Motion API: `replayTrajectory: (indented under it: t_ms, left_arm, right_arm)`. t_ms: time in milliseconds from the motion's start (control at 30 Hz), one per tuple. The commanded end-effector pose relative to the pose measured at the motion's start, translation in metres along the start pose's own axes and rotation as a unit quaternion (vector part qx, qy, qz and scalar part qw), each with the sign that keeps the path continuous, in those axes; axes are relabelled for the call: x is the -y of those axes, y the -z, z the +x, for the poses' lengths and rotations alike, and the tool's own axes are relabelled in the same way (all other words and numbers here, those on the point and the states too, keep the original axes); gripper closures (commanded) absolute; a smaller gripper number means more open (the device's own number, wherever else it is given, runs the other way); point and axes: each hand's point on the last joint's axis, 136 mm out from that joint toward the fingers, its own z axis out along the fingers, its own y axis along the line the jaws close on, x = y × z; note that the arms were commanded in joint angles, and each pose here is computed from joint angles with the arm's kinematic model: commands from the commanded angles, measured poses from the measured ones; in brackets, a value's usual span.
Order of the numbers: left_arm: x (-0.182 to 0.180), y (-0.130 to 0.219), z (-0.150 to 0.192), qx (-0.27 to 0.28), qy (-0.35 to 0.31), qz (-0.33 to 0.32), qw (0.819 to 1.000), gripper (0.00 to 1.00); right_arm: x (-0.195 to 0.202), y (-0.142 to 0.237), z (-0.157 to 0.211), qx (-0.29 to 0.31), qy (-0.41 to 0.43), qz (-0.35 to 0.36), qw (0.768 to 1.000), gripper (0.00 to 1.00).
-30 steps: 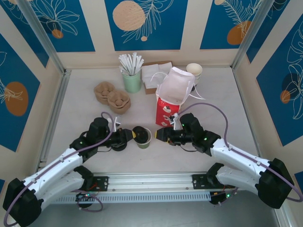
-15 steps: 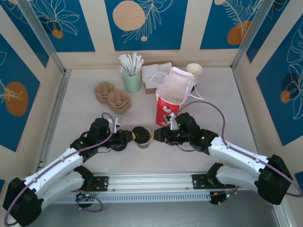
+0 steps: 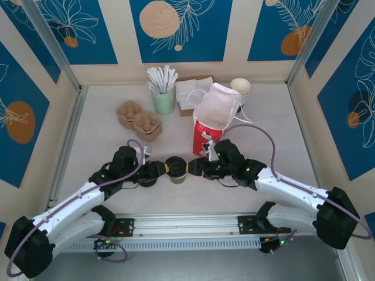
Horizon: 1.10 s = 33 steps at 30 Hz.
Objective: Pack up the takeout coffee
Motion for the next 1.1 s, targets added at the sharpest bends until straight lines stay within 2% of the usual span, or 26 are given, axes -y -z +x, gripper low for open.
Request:
replayTrajectory:
  t_ms: [0, 367, 467, 633, 900, 1067]
  left_arm:
    - [0.000, -0.002, -0.002, 0.001, -0.004, 0.009, 1.000, 0.60]
    - [0.000, -0.002, -0.001, -0.005, -0.006, 0.006, 1.000, 0.54]
    - [0.002, 0.002, -0.002, -0.003, -0.014, -0.001, 1.000, 0.37]
    - [0.004, 0.012, -0.005, 0.004, -0.032, -0.020, 0.999, 0.25]
    - [0.011, 0.014, -0.016, 0.008, -0.055, -0.041, 0.998, 0.23]
    - [0.013, 0.010, -0.025, 0.005, -0.065, -0.059, 0.996, 0.23]
  right_arm:
    - [-0.012, 0.002, -0.006, 0.007, 0.018, -0.006, 1.000, 0.45]
    - [-0.012, -0.001, -0.007, 0.004, 0.022, -0.004, 1.000, 0.45]
    - [-0.013, -0.001, -0.007, 0.002, 0.024, -0.003, 1.000, 0.44]
    - [-0.015, -0.001, -0.006, 0.001, 0.028, -0.002, 1.000, 0.43]
    - [-0.014, -0.004, -0.009, 0.002, 0.018, 0.011, 1.000, 0.43]
    - [-0.012, -0.005, -0.011, 0.009, 0.018, 0.029, 0.999, 0.39]
